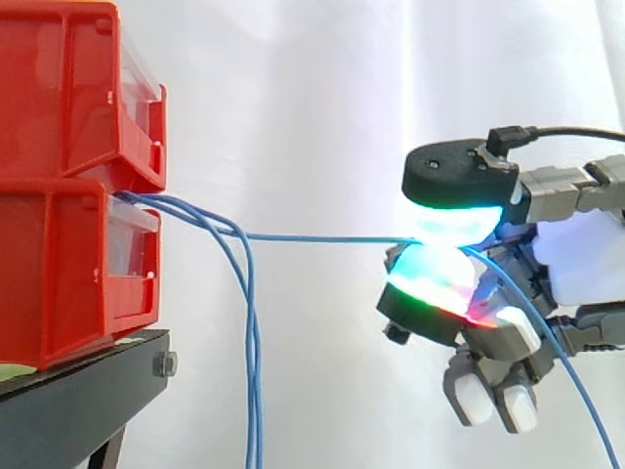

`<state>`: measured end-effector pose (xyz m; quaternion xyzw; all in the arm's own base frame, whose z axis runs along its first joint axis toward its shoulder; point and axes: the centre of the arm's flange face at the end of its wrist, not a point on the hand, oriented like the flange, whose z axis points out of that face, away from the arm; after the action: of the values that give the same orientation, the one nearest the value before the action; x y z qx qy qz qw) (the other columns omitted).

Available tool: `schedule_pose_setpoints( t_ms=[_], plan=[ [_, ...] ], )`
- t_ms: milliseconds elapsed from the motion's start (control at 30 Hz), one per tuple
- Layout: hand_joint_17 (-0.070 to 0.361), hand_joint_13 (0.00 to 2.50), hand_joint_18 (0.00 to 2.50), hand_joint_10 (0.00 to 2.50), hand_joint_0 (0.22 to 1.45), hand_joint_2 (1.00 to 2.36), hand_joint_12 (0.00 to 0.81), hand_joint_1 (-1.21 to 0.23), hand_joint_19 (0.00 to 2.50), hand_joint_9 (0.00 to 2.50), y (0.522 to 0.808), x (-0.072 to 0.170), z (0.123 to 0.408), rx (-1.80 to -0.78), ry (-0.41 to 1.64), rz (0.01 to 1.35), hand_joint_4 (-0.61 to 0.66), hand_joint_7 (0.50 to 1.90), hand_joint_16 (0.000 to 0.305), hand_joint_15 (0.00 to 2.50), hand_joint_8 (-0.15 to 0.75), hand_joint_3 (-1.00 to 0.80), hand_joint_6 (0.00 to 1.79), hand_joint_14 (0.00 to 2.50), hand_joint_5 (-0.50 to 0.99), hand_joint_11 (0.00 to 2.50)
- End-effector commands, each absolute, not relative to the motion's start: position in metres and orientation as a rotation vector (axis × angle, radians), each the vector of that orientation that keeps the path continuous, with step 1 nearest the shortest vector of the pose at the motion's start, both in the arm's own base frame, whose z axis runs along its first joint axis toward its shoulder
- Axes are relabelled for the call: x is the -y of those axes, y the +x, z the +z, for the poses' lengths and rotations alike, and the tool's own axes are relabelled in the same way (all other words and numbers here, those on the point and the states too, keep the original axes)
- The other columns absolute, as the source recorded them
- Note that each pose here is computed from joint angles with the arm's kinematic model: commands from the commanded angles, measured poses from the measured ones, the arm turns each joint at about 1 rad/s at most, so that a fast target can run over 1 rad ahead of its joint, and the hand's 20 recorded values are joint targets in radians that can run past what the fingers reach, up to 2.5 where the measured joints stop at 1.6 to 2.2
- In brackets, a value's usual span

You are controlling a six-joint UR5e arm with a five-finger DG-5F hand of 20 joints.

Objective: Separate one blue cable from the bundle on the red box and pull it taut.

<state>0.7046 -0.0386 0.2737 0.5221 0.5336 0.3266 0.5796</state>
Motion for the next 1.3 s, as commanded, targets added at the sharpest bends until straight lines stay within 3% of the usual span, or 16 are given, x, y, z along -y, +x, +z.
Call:
schedule_pose_setpoints(
  t_ms=[0,1267],
  plan=[
    [0.109,1.02,0.99,0.02,0.67,1.00,0.410,-0.81,0.60,1.25,0.7026,0.0390,0.2727,-1.253,1.236,0.762,-0.19,1.40,0.048,0.58,0.370,0.19,0.94,0.02,-0.12,0.93],
    [0.111,1.05,1.01,0.01,0.66,1.00,0.414,-0.80,0.62,1.28,0.7031,0.0387,0.2718,-1.259,1.227,0.756,-0.17,1.33,0.049,0.59,0.379,0.15,0.95,0.02,-0.12,0.95]
  ],
)
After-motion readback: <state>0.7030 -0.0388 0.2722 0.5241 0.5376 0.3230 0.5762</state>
